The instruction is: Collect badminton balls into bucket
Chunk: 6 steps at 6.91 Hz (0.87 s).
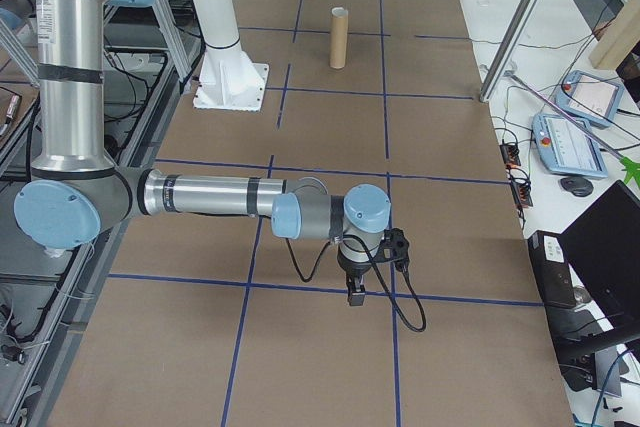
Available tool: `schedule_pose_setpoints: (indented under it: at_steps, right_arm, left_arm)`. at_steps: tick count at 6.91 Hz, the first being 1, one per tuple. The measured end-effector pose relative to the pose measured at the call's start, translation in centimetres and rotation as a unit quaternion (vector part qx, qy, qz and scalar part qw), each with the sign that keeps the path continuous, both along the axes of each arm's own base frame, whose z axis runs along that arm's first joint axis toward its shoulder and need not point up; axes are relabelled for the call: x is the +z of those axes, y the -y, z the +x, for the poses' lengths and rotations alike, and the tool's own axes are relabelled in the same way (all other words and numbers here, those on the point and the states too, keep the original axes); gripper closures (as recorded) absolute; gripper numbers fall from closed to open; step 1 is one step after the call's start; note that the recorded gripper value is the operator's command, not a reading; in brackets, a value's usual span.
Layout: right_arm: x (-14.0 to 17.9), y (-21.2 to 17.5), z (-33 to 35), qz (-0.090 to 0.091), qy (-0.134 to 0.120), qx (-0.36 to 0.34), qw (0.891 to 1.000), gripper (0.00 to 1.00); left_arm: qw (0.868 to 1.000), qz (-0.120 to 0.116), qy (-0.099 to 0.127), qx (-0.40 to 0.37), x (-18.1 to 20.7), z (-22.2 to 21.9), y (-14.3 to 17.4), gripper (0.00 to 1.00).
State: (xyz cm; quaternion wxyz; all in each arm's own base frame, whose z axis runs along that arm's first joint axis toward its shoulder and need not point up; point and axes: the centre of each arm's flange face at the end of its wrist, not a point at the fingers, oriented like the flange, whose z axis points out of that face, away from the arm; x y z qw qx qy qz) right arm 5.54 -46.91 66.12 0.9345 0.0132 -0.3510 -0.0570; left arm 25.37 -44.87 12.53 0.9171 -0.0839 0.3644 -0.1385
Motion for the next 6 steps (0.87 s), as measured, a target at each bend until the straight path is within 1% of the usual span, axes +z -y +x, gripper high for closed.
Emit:
schedule_pose_setpoints:
  at_steps: [2,3,6]
  right_arm:
    - [0.0,0.0,0.0,0.000,0.000,0.000,1.000,0.00]
    - [0.0,0.0,0.0,0.000,0.000,0.000,1.000,0.00]
    - [0.0,0.0,0.0,0.000,0.000,0.000,1.000,0.00]
  left_arm:
    - [1.000,-0.004,0.010,0.016,-2.9,2.8,0.0,1.00]
    - [1.000,-0.005,0.014,0.023,-3.7,4.0,0.0,1.00]
    - [0.999,-0.013,0.024,0.037,-4.4,6.7,-0.3,1.00]
